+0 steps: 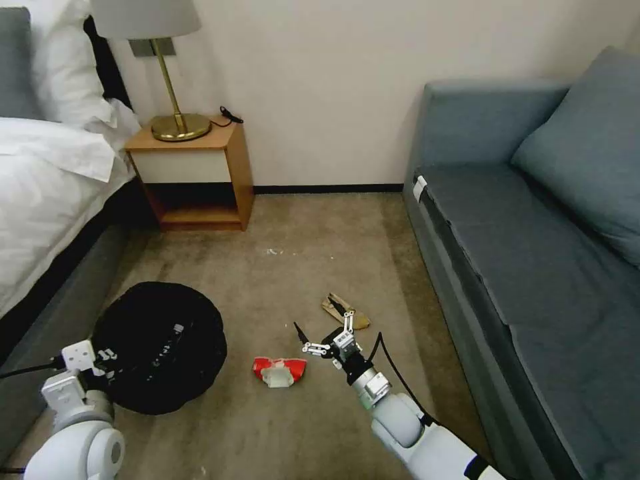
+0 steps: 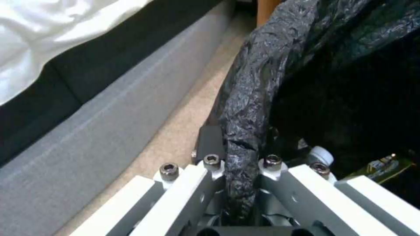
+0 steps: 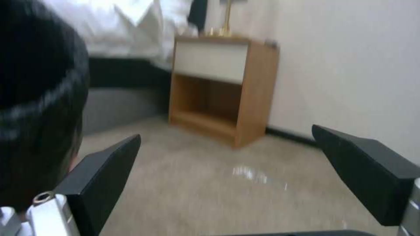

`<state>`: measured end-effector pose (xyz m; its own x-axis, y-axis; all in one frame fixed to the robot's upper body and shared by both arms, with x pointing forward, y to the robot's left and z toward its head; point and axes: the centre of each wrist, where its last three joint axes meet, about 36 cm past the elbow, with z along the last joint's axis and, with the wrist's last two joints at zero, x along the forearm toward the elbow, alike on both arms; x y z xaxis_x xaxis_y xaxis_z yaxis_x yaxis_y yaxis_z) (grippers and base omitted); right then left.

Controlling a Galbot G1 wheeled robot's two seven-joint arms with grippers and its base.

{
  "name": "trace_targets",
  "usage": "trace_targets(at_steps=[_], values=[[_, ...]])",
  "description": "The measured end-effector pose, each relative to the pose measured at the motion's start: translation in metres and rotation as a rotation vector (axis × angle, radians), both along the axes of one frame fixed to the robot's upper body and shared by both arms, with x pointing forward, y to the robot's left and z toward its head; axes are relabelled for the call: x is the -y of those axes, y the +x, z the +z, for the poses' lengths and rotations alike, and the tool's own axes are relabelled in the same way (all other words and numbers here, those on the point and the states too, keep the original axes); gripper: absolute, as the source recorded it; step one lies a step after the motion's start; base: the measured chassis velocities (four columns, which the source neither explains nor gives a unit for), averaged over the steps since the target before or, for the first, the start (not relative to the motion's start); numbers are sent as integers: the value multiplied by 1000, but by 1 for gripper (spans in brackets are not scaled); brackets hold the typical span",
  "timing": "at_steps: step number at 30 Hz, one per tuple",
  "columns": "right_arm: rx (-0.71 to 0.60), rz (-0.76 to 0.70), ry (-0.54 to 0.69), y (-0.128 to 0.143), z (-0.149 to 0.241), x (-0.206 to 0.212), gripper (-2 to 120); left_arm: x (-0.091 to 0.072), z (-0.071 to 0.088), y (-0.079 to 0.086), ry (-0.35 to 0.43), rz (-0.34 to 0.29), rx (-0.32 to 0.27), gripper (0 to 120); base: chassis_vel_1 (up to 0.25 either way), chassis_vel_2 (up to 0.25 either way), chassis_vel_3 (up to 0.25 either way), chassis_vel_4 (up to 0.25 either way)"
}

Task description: Pick up the trash bin, then pick up the garbage on the floor and place it into the trash bin.

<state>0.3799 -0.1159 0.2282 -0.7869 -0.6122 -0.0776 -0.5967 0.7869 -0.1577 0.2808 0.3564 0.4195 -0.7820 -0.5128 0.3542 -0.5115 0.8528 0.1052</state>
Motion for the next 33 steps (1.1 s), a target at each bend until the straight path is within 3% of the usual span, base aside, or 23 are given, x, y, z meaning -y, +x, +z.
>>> trace_targets(at_steps=[5, 6, 8, 15, 17, 18, 26, 33], values=[[-41, 10, -42, 4, 1, -2, 100, 0, 0, 0, 1, 0, 1, 3, 0, 0, 0, 0], [-125, 95, -138, 18, 6, 1, 100, -1, 0, 1, 2, 2, 2, 3, 0, 0, 0, 0], [-194, 203, -207, 31, 13, 2, 100, -1, 0, 0, 1, 5, 0, 3, 0, 0, 0, 0], [-270, 467, -428, 75, 3, 16, 100, 0, -5, 1, -16, 18, 0, 3, 0, 0, 0, 0], [-270, 467, -428, 75, 3, 16, 100, 0, -5, 1, -16, 18, 0, 3, 0, 0, 0, 0], [-292, 564, -511, 94, -6, 21, 100, 1, -6, 1, -21, 21, 1, 3, 0, 0, 0, 0], [-375, 575, -642, 89, -11, 0, 100, 2, -8, 0, -28, 25, 2, 3, 0, 0, 0, 0], [-483, 453, -697, 88, -15, -13, 99, 8, -12, 0, -40, 25, -1, 3, 0, 0, 0, 0]])
